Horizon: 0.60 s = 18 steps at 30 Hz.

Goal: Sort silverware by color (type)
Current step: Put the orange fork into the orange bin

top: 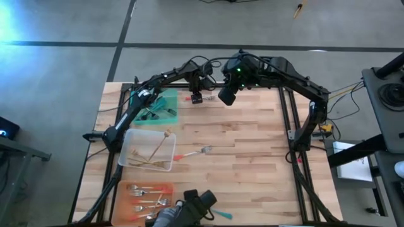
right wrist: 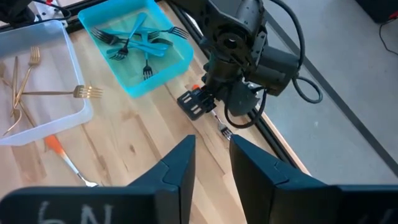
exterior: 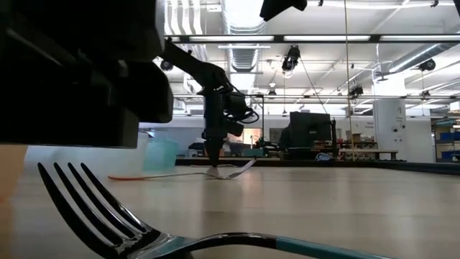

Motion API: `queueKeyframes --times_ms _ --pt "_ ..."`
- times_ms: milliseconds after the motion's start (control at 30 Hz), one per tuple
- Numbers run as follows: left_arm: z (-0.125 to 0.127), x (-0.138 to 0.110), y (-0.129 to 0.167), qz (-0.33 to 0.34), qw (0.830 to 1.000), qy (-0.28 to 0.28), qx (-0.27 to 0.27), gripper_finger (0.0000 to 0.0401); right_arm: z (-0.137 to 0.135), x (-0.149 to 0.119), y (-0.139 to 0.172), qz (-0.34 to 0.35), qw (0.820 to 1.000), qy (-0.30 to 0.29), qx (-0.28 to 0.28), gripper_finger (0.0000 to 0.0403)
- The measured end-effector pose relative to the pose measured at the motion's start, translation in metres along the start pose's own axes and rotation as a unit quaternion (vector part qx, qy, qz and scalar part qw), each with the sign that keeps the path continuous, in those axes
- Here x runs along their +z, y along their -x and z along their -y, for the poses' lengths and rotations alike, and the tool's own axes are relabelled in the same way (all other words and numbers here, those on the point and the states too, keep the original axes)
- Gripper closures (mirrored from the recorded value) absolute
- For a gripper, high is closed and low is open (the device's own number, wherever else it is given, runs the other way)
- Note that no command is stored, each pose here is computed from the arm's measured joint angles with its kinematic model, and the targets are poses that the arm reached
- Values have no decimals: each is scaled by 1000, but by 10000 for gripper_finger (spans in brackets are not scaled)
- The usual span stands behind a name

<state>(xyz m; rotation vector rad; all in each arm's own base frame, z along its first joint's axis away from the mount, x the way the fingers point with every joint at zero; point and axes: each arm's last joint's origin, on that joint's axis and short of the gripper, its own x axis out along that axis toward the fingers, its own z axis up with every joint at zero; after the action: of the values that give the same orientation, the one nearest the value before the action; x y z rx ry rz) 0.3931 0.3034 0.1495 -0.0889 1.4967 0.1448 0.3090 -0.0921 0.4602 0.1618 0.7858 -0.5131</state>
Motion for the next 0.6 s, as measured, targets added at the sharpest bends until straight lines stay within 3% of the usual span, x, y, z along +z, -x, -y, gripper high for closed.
queueKeyframes --times_ms 400,600 --pt "14 5 0 -15 1000 12 2 254 0 0 0 0 1000 0 0 318" --pt "25 4 -3 -27 999 -8 -33 319 0 0 0 0 1000 0 0 314"
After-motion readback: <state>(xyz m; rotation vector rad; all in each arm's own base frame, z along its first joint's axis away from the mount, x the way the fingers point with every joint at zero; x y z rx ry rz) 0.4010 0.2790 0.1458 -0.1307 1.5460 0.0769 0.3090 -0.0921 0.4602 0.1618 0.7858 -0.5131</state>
